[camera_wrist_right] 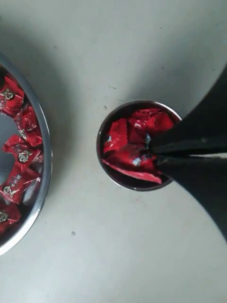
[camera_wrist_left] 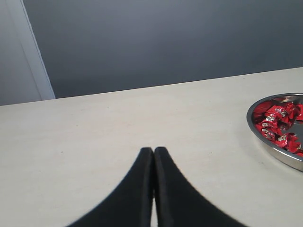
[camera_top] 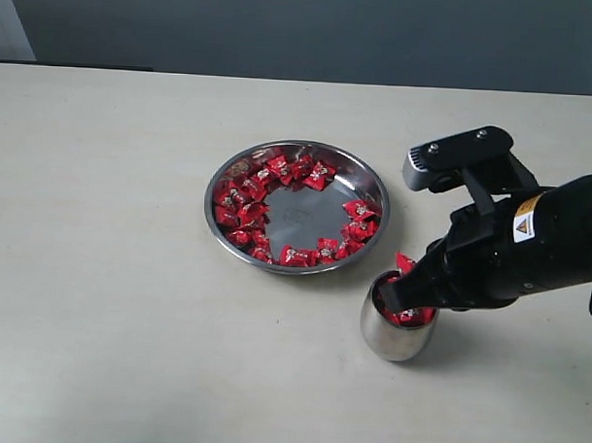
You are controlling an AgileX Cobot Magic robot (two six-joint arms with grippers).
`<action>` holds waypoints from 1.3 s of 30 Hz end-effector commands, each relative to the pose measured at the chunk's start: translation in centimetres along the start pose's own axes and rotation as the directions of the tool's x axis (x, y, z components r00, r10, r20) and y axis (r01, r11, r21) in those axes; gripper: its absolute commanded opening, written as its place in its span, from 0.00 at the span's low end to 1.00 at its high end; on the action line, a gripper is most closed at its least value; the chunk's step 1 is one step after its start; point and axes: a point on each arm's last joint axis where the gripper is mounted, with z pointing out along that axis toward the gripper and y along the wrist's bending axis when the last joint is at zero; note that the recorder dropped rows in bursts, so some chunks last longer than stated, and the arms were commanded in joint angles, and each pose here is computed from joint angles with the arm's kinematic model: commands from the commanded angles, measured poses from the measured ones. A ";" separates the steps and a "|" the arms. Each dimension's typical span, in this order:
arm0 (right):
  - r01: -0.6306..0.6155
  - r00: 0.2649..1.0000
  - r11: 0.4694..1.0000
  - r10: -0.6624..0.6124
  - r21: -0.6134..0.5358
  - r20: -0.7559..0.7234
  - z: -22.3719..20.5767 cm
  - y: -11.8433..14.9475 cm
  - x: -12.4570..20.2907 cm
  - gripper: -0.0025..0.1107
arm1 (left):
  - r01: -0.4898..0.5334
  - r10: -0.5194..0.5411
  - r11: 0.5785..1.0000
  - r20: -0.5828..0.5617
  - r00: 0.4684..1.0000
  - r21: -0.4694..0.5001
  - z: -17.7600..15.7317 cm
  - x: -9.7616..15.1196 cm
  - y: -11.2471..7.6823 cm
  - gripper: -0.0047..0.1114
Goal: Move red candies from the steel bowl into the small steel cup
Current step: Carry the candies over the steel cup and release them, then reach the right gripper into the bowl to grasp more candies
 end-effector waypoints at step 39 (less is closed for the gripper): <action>0.183 0.983 0.983 -0.183 -0.011 -0.011 14.1 0.6 -15.2 0.35 | 0.007 -0.007 1.000 0.009 1.000 0.008 0.0 0.0 -0.1 0.04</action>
